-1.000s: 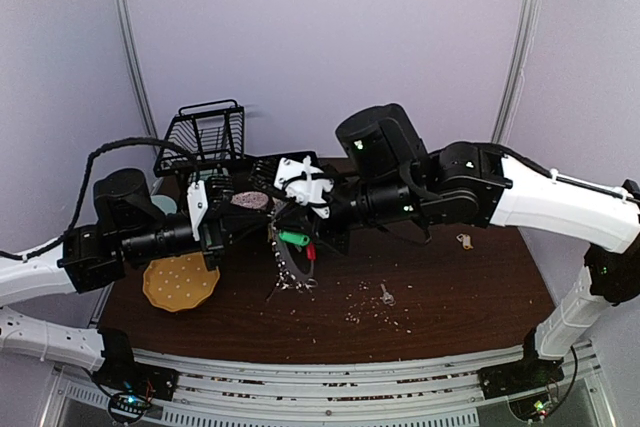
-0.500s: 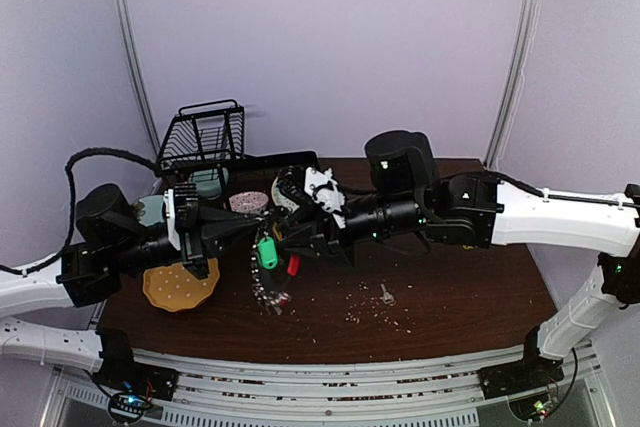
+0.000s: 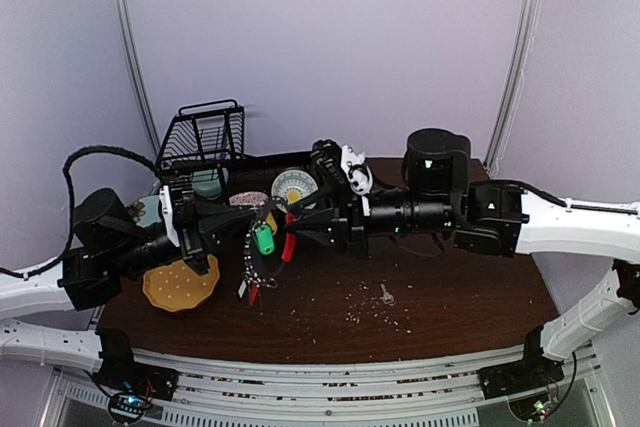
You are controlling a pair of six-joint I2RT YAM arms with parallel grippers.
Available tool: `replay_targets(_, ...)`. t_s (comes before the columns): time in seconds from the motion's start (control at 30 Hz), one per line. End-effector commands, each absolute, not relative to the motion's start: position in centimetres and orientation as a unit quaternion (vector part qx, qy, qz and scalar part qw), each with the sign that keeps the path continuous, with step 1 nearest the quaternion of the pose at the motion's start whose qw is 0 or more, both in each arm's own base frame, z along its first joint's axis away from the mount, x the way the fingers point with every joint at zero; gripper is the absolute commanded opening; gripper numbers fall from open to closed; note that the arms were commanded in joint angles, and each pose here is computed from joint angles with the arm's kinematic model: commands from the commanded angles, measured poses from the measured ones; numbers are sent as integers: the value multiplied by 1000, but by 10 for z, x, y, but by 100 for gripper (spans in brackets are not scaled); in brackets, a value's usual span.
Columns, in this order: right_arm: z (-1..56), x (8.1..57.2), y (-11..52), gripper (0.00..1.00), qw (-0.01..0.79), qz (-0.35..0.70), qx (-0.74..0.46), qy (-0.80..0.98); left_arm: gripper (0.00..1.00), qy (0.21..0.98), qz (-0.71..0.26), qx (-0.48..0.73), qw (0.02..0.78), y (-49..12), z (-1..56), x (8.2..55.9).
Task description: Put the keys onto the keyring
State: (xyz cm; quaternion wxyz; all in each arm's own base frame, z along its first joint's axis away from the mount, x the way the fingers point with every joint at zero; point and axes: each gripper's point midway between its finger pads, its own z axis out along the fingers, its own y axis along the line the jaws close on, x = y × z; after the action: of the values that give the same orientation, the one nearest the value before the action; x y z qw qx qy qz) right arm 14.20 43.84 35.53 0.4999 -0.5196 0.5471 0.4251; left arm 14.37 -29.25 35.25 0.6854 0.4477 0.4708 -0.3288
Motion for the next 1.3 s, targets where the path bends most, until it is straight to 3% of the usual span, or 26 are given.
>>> replay_targets(0.0,366,140,453,37,506,488,-475,529,0,442,-355,397,722,-281,383,142)
replay_targets(0.07,364,143,460,43,504,494,-470,530,0,441,-362,390,723,-280,384,141)
replay_targets(0.33,356,145,480,36,486,516,-468,527,0,437,-375,377,726,-277,386,140)
replay_targets(0.53,347,138,491,11,461,539,-480,516,0,423,-394,355,735,-269,390,135)
replay_targets(0.67,340,128,503,0,427,559,-498,507,0,416,-411,345,734,-267,390,132)
replay_targets(1.17,304,121,523,0,355,533,-534,552,0,399,-424,338,740,-260,395,125)
replay_targets(1.27,309,122,514,17,363,515,-543,555,0,399,-422,339,740,-260,395,125)
